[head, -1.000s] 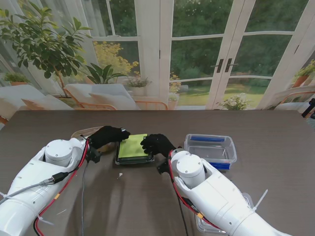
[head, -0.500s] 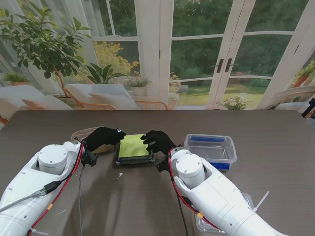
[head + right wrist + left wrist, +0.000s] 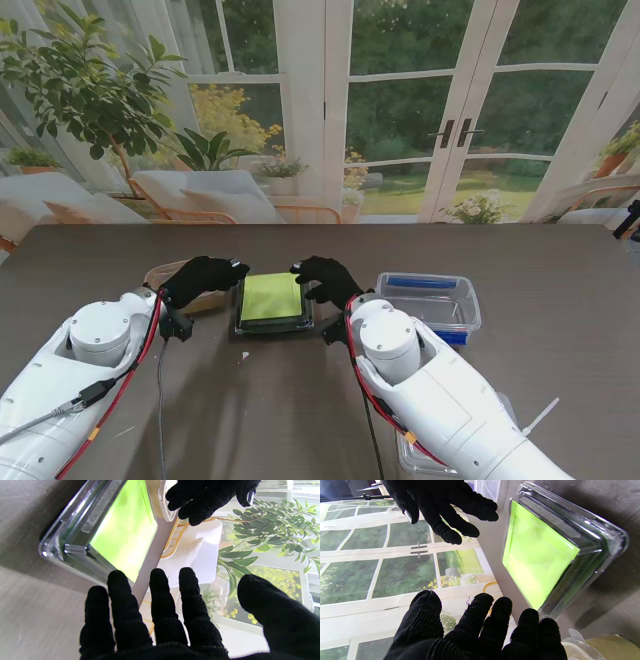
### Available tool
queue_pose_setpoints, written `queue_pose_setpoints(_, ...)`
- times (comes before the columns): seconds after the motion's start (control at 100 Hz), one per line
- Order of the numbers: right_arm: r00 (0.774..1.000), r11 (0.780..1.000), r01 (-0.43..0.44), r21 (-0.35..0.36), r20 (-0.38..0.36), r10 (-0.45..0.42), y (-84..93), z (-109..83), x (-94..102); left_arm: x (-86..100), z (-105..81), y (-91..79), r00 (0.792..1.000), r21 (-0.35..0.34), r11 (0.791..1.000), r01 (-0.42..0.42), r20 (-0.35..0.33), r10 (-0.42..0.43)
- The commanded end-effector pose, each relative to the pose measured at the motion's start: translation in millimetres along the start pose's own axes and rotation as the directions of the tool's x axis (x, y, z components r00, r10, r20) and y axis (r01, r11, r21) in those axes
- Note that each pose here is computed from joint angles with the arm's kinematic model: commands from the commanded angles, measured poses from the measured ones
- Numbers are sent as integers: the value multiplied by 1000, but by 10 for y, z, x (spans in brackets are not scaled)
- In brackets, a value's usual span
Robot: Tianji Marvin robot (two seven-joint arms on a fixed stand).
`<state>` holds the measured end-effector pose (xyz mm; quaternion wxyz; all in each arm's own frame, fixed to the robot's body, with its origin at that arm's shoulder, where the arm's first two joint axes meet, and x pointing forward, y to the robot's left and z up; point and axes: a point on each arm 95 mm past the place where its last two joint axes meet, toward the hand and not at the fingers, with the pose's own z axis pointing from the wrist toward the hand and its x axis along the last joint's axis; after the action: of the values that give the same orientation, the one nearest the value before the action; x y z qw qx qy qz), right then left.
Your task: Pair container bodies with their lids
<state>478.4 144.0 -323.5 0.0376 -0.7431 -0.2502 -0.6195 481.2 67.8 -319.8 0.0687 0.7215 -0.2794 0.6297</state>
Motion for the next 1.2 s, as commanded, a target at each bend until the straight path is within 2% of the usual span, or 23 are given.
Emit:
queue_pose_setpoints(0.0,1000,1000,4,4,-17,-4,-13,-46,69,92,13,58,999,-17,1000,4,-35,-5)
queue_pose_setpoints(0.22,997,999,41,-22,-58,-42,57,-263,171,183,-12,188,994,-3,1000,-4,-105,3)
queue_pose_setpoints(0.51,987,991,94,-95,-119,-105,190,-645,220,232,-98,387,984,42,999,-19,-178,26)
queue_pose_setpoints(0.66,983,985,103,-136,-134,-121,262,-853,163,234,-140,512,978,76,997,-33,-203,47)
queue_pose_setpoints(0.82,978,978,130,-164,-142,-154,343,-1057,64,216,-216,669,972,71,997,-28,-233,44)
queue_pose_setpoints(0.98,975,972,140,-188,-144,-168,418,-1247,-59,172,-298,782,965,118,993,-22,-256,52)
queue_pose_setpoints(1.19,966,958,179,-223,-146,-215,519,-1414,-213,118,-364,877,960,157,988,5,-278,40)
